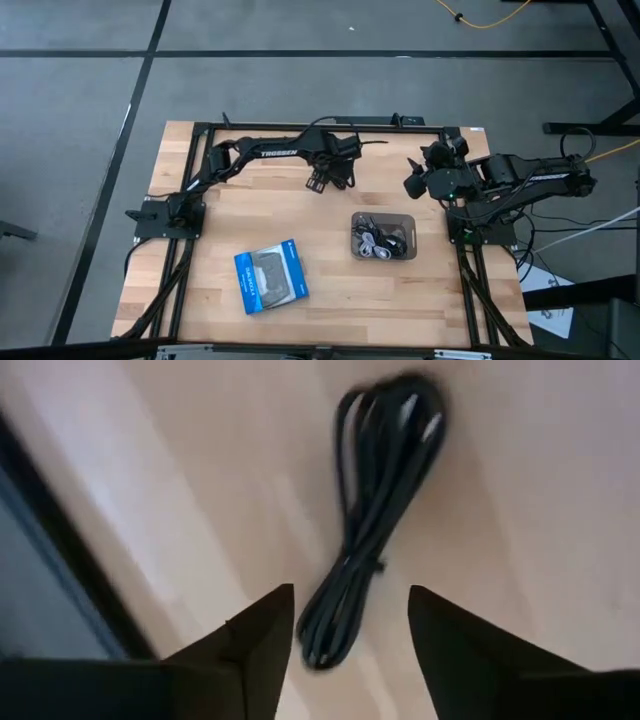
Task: Pick and place USB-C Cables
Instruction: Put the black charger cable into the black bin
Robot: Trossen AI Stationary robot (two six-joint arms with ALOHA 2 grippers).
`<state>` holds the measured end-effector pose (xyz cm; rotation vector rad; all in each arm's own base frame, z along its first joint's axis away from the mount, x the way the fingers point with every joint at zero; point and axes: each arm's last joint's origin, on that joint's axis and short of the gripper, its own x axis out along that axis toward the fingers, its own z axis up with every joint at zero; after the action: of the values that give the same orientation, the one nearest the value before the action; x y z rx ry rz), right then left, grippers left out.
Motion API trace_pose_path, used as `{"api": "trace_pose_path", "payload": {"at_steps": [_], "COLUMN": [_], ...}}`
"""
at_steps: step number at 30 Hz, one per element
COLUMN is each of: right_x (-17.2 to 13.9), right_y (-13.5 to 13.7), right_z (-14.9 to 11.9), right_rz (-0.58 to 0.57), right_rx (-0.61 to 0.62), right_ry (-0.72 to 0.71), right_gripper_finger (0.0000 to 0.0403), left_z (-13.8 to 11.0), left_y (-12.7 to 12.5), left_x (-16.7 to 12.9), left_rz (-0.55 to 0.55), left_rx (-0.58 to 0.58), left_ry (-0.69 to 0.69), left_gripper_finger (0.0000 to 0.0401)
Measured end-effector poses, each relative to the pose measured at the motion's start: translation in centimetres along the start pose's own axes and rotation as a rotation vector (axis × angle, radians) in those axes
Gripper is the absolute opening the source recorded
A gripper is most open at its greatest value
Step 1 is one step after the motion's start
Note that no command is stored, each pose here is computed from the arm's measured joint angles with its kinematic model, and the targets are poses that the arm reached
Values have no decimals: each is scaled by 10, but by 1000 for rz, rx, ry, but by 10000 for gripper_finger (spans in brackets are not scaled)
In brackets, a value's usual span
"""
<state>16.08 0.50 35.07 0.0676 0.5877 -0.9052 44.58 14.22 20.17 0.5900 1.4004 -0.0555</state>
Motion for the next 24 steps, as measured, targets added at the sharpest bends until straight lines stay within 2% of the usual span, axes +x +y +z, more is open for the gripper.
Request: {"api": "trace_pose_path", "payload": {"at_steps": [3, 8, 10, 12, 13, 16, 20, 24], "right_x": [0, 0, 0, 0, 0, 0, 0, 0], "right_y": [0, 1, 1, 1, 1, 1, 2, 3], "right_z": [0, -1, -1, -1, -1, -1, -2, -2], "right_rz": [0, 18, 24, 32, 37, 46, 68, 81], "right_rx": [1, 1, 2, 2, 2, 6, 30, 49], "right_ry": [1, 15, 19, 25, 29, 35, 55, 66], "right_gripper_finger": [220, 220, 220, 220, 220, 220, 220, 220], "left_z": [3, -2, -4, -3, -3, -6, -2, 9], "left_y": [0, -1, -2, -3, -4, -12, -22, -36], "left_x": [10, 43, 52, 50, 50, 49, 45, 35], "left_rz": [-32, -118, -111, -72, -89, -187, -266, -275], "left_rx": [8, 1, 3, 17, 16, -5, -101, -155], "left_ry": [-42, -21, 20, 56, 56, 63, 62, 68], "left_gripper_finger": [195, 196, 196, 196, 193, 155, 40, 38]}}
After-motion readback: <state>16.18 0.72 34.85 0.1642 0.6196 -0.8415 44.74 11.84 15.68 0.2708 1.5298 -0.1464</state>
